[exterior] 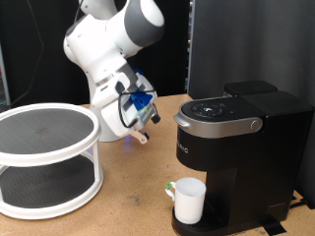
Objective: Make a cup of coffee with the keurig machine
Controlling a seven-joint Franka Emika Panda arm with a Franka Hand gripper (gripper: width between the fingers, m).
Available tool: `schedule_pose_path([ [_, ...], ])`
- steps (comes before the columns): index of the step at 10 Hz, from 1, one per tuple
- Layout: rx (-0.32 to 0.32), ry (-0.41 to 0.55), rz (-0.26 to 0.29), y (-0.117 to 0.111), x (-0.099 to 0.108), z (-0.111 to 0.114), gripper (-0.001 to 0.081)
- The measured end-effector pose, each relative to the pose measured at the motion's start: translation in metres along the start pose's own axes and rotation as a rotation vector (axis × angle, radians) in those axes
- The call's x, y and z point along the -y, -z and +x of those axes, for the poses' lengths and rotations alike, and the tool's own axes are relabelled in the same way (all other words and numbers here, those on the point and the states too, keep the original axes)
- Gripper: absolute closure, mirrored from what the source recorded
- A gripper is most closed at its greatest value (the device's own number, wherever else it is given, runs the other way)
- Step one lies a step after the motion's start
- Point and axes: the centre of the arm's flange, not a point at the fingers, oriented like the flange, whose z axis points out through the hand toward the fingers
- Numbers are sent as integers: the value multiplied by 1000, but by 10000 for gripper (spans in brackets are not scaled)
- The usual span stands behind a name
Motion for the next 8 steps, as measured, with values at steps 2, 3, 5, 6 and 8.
schedule_pose_path([
  [2, -16, -7, 11, 24, 12, 10, 1],
  [3, -25, -12, 18, 35, 19, 15, 1],
  [5, -43, -18, 29, 60, 33, 23, 1],
  [6, -50, -19, 33, 71, 39, 26, 1],
  [8, -53, -17, 43, 89, 48, 29, 1],
])
